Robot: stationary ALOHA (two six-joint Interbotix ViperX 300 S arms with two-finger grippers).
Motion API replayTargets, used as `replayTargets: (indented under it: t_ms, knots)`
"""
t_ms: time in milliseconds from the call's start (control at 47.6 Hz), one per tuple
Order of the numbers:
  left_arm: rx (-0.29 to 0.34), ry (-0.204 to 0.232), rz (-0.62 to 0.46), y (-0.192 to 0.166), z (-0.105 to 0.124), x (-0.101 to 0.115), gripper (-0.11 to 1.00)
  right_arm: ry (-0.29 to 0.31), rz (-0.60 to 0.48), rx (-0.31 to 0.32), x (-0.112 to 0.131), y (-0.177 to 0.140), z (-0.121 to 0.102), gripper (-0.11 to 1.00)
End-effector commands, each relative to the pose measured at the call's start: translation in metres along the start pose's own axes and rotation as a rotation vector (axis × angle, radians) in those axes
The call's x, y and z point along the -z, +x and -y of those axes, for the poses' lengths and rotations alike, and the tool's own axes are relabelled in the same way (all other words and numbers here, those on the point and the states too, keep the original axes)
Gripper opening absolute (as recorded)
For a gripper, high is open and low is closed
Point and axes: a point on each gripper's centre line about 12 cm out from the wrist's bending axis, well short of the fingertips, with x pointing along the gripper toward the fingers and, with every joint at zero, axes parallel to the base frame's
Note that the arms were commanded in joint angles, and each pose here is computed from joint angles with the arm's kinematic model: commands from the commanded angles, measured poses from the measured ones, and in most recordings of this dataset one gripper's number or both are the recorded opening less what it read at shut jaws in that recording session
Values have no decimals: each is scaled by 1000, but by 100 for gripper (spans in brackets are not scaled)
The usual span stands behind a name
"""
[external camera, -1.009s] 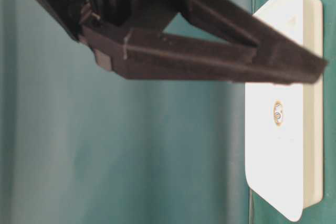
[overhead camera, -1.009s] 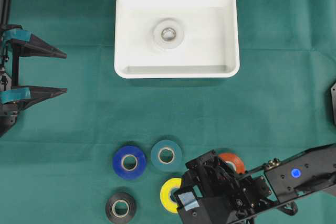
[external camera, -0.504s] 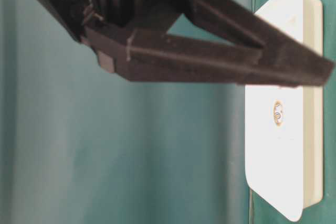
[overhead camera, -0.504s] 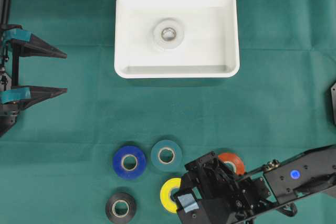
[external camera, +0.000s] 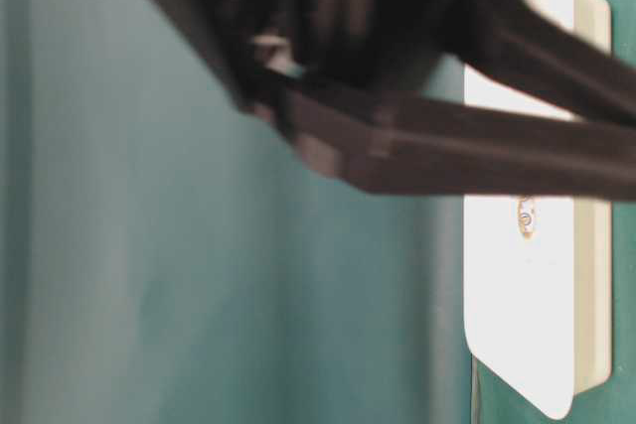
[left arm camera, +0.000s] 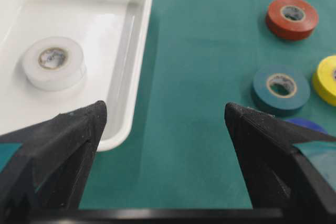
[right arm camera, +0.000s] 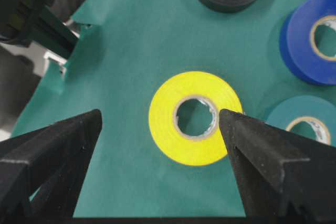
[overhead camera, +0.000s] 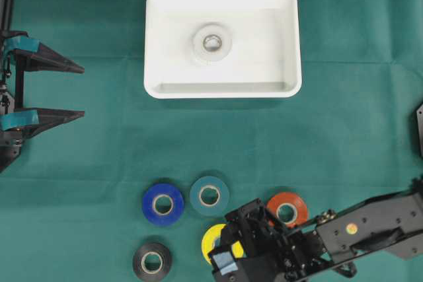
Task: Pick up the tape from a random location and place it into the white case.
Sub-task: 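Lower the right gripper into the yellow roll's core and close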
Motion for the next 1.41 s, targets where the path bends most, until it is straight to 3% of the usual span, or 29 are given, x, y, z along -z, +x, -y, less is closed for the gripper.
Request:
replayTargets:
  t_ms: [0,546,777,1387]
  knots:
    - [-1,-2,6,1,0,-3,96,1,40,-13,-6,-2,-4,90]
    - [-1,-2,6,1,0,-3,96,90,61,-21,27,49,0,90]
    - [-11,-6,5,1,-2,-3,96,96,50,-17,35,66,2,90]
    - [-11,-6,6,1,-2,-3,96,144,18,-2,47,82,11,90]
